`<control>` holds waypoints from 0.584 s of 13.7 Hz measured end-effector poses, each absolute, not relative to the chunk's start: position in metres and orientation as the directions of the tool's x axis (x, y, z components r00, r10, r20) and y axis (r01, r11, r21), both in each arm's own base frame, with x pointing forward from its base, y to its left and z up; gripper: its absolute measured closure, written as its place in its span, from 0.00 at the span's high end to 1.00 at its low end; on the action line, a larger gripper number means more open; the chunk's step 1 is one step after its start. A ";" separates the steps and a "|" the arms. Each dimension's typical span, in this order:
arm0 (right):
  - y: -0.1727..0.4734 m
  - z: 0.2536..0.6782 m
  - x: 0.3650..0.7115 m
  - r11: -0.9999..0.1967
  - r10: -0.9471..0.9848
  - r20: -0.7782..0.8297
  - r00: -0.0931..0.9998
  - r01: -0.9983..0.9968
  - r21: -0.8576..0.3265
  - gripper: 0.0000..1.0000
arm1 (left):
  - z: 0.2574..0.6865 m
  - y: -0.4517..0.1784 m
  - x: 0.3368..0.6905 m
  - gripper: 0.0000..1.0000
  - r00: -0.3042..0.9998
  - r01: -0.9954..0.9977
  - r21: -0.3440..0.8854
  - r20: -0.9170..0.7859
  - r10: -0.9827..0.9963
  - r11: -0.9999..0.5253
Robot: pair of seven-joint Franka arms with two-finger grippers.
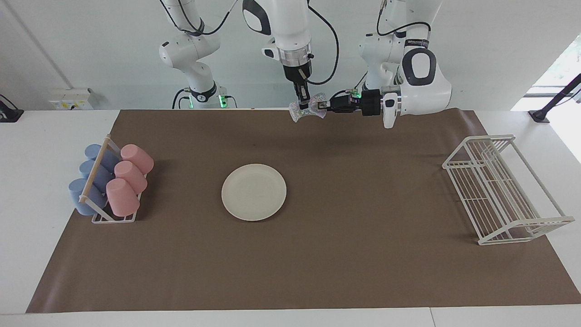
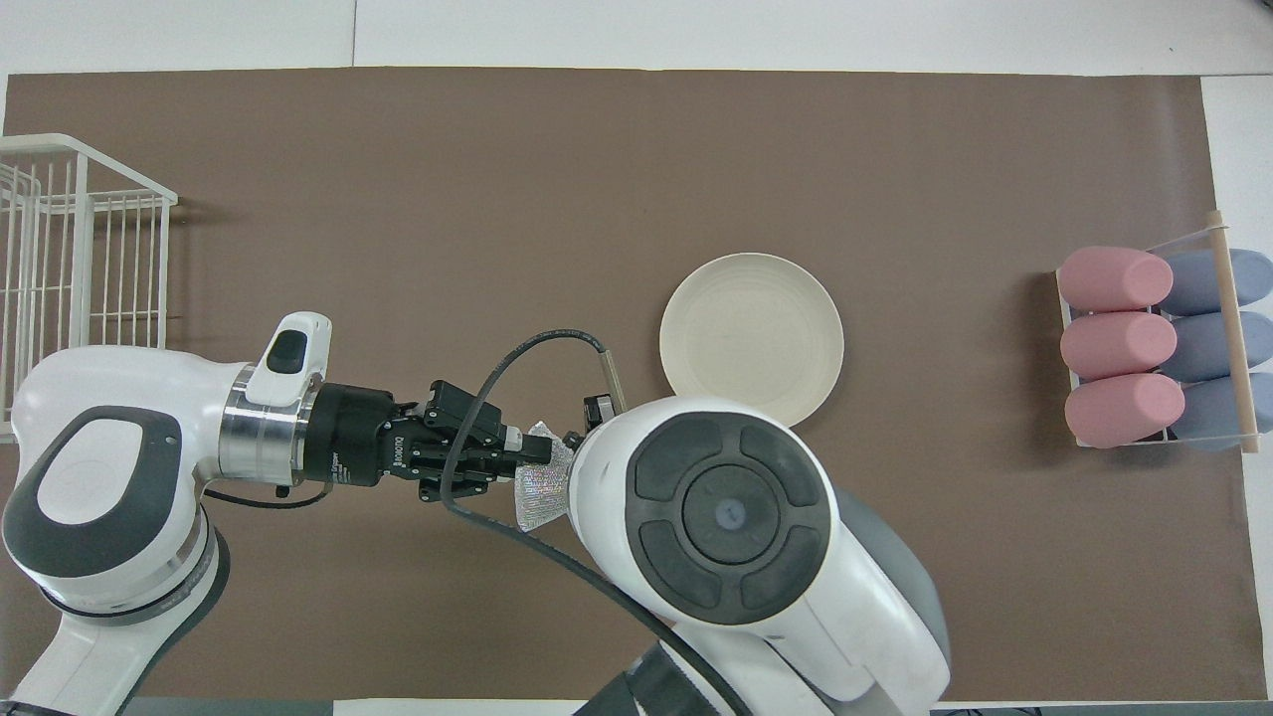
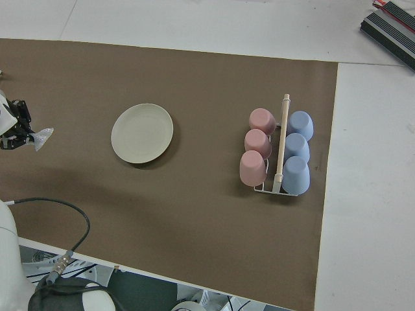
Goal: Wipe plate with sponge
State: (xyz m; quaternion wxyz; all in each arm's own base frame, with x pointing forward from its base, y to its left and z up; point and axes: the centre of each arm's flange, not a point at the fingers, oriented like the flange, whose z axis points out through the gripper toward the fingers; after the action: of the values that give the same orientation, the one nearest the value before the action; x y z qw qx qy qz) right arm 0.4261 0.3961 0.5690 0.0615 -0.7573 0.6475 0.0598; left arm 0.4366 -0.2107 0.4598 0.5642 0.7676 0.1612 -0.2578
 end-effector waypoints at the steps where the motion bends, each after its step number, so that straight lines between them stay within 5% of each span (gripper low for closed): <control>1: 0.396 0.570 0.426 -0.154 -0.973 -0.171 0.155 -0.988 -0.017 0.08 | 0.460 -0.211 0.437 0.10 0.805 0.553 0.773 -0.592 -0.038 -0.312; 4: 0.394 0.572 0.428 -0.171 -0.970 -0.173 0.173 -0.985 -0.025 0.09 | 0.461 -0.211 0.437 0.04 0.790 0.575 0.756 -0.613 -0.029 -0.313; 8: 0.374 0.584 0.437 -0.202 -0.962 -0.176 0.208 -0.978 -0.050 0.48 | 0.462 -0.211 0.437 0.04 0.783 0.584 0.749 -0.621 -0.025 -0.313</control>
State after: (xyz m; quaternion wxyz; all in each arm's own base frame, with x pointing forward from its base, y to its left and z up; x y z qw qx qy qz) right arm 0.4373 0.3738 0.5839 0.0753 -0.7734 0.6272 0.0526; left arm 0.4369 -0.2107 0.4617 0.5568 0.7626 0.1833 -0.2736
